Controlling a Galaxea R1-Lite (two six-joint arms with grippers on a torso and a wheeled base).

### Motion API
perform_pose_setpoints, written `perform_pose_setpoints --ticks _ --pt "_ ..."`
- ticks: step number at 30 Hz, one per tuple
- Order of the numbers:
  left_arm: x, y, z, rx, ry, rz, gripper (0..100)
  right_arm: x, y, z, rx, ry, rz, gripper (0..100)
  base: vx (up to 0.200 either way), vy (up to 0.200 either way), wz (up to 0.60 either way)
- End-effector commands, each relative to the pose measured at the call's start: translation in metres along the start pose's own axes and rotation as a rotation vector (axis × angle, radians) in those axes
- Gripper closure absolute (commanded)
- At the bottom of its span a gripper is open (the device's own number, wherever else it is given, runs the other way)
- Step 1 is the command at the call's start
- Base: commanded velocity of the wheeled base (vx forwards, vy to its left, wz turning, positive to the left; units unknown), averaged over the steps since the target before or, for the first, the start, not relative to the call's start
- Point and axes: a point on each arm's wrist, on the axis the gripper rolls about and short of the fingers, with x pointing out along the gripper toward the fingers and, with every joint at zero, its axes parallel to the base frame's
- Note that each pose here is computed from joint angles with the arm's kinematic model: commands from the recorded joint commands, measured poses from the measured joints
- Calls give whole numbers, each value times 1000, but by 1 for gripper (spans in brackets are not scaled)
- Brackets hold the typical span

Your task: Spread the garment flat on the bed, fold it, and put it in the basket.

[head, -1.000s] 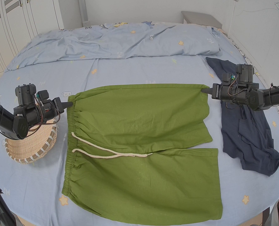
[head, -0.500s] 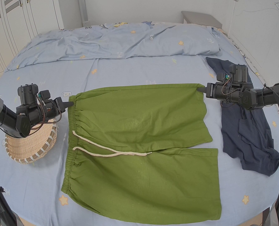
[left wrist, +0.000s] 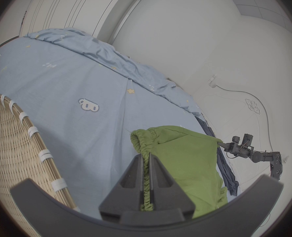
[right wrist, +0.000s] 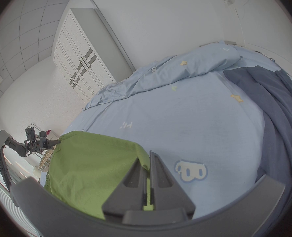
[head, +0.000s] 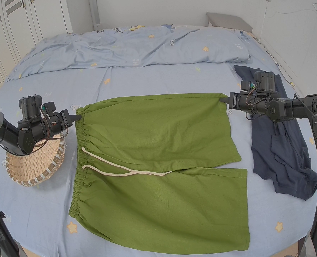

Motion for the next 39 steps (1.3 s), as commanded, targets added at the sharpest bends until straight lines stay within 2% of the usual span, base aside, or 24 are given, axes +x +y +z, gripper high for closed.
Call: perform_pose_setpoints --ticks 1,4,5,6,17,22,23,24,25,27,29,31,32,33,34,37,38,39 --pt "0 3 0 -4 1 6 100 1 -1 0 -1 -3 -1 100 0 0 0" --pt "1 3 -1 -8 8 9 100 2 0 0 0 2 2 100 0 0 0" --pt "1 4 -1 -9 11 10 0 2 0 0 2 6 1 100 0 0 0" --pt "2 4 -3 -11 15 10 0 2 0 -2 4 12 2 0 0 0 0" --pt "0 -8 2 9 -2 -15 0 -5 1 4 32 28 -3 0 0 0 0" --pt "-13 -30 11 27 -24 -49 0 -26 12 20 31 9 3 0 0 0 0" --pt "-20 -40 13 34 -28 -63 0 -36 16 25 34 0 1 0 0 0 0" --pt "-20 -40 13 34 -28 -63 0 -36 16 25 34 0 1 0 0 0 0" --pt "-31 -54 14 33 -31 -81 0 -56 24 30 54 -3 -11 0 0 0 0" --pt "-40 -61 12 16 -22 -87 0 -72 31 31 77 3 -16 0 0 0 0" --pt "-74 -79 4 -48 -9 -95 0 -114 51 21 141 46 -23 0 0 0 0" --pt "-99 -86 -10 -97 20 -92 0 -139 61 5 183 84 -26 0 0 0 0" --pt "-99 -86 -10 -97 20 -92 0 -139 61 5 183 84 -26 0 0 0 0" --pt "-121 -87 -33 -141 69 -66 0 -156 67 -12 218 120 -35 0 0 0 0" --pt "-131 -88 -45 -152 94 -55 0 -163 69 -20 231 136 -39 0 0 0 0" --pt "-136 -89 -50 -159 103 -52 0 -167 71 -24 237 143 -40 0 0 0 0" --pt "-170 -90 -91 -213 189 -43 0 -192 81 -54 263 199 -46 0 0 0 0" --pt "-172 -90 -95 -219 198 -45 0 -194 82 -56 265 203 -46 0 0 0 0"
